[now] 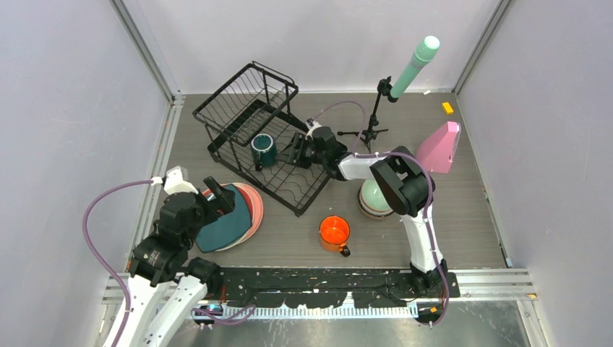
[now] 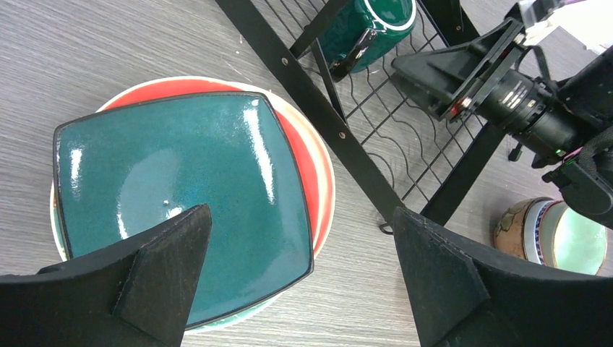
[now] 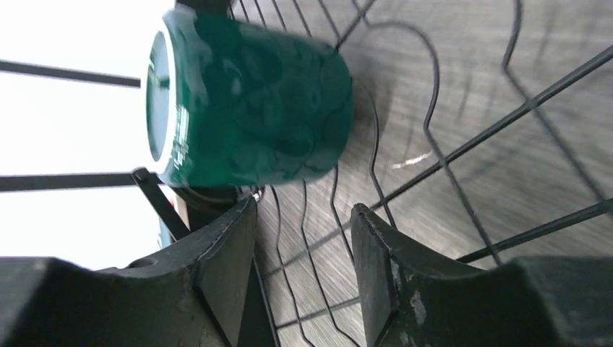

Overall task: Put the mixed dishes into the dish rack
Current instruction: Move the cup to the dish rack.

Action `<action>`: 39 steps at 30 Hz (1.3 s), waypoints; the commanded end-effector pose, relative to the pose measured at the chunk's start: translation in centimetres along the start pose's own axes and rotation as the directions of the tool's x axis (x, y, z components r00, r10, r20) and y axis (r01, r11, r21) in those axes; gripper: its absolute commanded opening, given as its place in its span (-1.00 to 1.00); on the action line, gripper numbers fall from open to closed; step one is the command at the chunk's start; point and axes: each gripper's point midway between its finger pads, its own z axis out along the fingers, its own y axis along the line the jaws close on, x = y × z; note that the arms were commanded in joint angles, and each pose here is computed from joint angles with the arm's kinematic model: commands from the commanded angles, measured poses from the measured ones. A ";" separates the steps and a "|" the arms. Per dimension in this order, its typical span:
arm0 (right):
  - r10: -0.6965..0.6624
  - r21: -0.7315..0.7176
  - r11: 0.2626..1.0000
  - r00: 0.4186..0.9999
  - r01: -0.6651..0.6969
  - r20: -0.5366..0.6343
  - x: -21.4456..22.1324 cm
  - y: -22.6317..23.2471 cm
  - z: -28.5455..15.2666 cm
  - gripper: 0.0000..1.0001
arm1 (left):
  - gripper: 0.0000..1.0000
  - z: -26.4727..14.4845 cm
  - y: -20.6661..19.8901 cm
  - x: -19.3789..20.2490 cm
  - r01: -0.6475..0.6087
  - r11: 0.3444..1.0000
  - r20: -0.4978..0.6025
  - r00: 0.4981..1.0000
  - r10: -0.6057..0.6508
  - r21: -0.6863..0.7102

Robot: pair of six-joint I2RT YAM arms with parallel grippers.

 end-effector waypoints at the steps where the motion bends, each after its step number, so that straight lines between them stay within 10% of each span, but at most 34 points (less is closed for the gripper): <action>1: 0.037 -0.103 0.995 0.972 -0.014 0.232 -7.2 5.4 -1.4 0.04 | 0.99 -0.1 -0.7 -0.7 0.006 1.000 0.022 1.000 -0.007 0.026; 39: 0.253 -0.077 0.967 0.945 -0.243 0.205 -4.3 5.4 5.3 0.01 | 0.98 -1.8 0.8 -1.7 0.050 0.999 0.107 0.993 -0.050 0.002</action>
